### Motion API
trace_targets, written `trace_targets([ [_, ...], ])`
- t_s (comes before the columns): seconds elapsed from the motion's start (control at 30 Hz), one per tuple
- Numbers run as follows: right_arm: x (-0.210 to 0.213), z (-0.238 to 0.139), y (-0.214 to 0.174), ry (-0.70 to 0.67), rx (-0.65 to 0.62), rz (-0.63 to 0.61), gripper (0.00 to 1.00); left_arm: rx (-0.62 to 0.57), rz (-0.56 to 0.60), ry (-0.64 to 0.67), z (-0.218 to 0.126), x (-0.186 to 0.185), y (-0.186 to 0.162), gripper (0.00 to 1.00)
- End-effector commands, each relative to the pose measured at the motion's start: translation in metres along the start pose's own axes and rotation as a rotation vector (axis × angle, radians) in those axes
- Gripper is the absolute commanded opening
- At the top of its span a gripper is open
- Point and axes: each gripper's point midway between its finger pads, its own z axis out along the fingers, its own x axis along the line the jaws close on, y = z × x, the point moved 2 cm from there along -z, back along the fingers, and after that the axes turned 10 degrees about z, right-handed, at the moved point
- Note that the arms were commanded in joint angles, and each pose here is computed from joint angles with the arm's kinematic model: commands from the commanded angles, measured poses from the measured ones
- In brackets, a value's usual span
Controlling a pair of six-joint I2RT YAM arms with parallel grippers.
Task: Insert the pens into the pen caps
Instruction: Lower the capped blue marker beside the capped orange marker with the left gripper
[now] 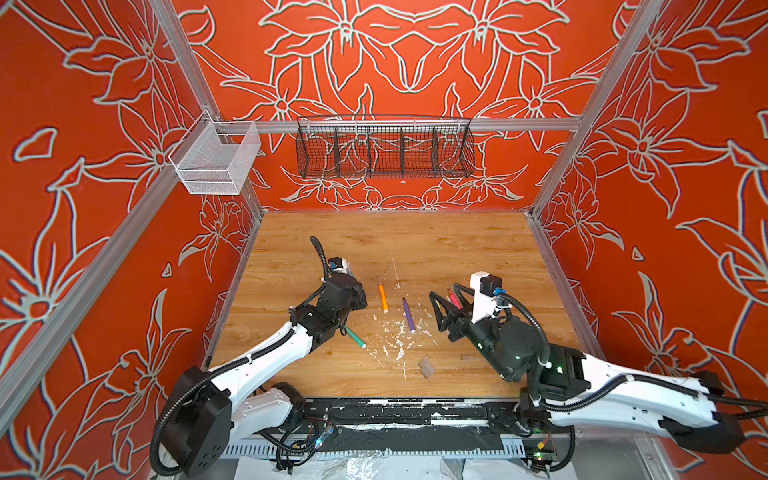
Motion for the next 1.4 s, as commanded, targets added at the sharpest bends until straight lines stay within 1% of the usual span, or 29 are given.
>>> trace_targets([
  [0.0, -0.052, 0.012, -0.019, -0.231, 0.004, -0.138, 0.75, 0.030, -0.056, 0.056, 0.002, 0.006, -0.002, 0.00],
  [0.07, -0.053, 0.017, -0.027, -0.170, 0.042, -0.129, 0.70, 0.030, -0.047, -0.013, 0.005, -0.006, 0.000, 0.00],
  [0.1, -0.055, 0.017, -0.027, -0.172, 0.031, -0.127, 0.71, 0.033, -0.049, -0.027, 0.008, -0.008, -0.003, 0.00],
  [0.2, -0.065, 0.018, -0.024, -0.224, 0.003, -0.147, 0.72, 0.096, -0.063, 0.008, 0.021, -0.004, -0.018, 0.00],
  [0.27, -0.070, 0.020, -0.026, -0.251, 0.009, -0.151, 0.73, 0.172, -0.058, 0.034, 0.029, -0.004, -0.025, 0.00],
  [0.33, -0.071, 0.024, -0.032, -0.245, 0.030, -0.139, 0.73, 0.242, -0.048, 0.046, 0.035, -0.007, -0.028, 0.00],
  [0.43, -0.070, 0.034, -0.046, -0.233, 0.078, -0.124, 0.73, 0.359, -0.065, 0.084, 0.048, -0.004, -0.047, 0.00],
  [0.63, -0.064, 0.052, -0.061, -0.254, 0.163, -0.153, 0.72, 0.563, -0.109, 0.081, 0.080, -0.005, -0.079, 0.00],
  [0.7, -0.063, 0.055, -0.065, -0.249, 0.184, -0.156, 0.71, 0.613, -0.113, 0.074, 0.087, -0.007, -0.085, 0.00],
  [0.8, -0.062, 0.056, -0.065, -0.247, 0.193, -0.153, 0.71, 0.651, -0.100, 0.076, 0.093, -0.008, -0.088, 0.00],
  [0.93, -0.064, 0.052, -0.062, -0.242, 0.184, -0.134, 0.71, 0.660, -0.085, 0.090, 0.096, -0.007, -0.086, 0.00],
  [1.07, -0.066, 0.048, -0.058, -0.231, 0.170, -0.114, 0.71, 0.678, -0.083, 0.068, 0.100, -0.010, -0.088, 0.00],
  [1.2, -0.067, 0.045, -0.055, -0.229, 0.162, -0.106, 0.71, 0.697, -0.079, 0.071, 0.102, -0.010, -0.089, 0.12],
  [1.27, -0.067, 0.045, -0.055, -0.227, 0.160, -0.102, 0.71, 0.698, -0.076, 0.072, 0.102, -0.010, -0.088, 0.16],
  [1.37, -0.067, 0.044, -0.054, -0.224, 0.159, -0.099, 0.71, 0.693, -0.068, 0.069, 0.101, -0.011, -0.086, 0.24],
])
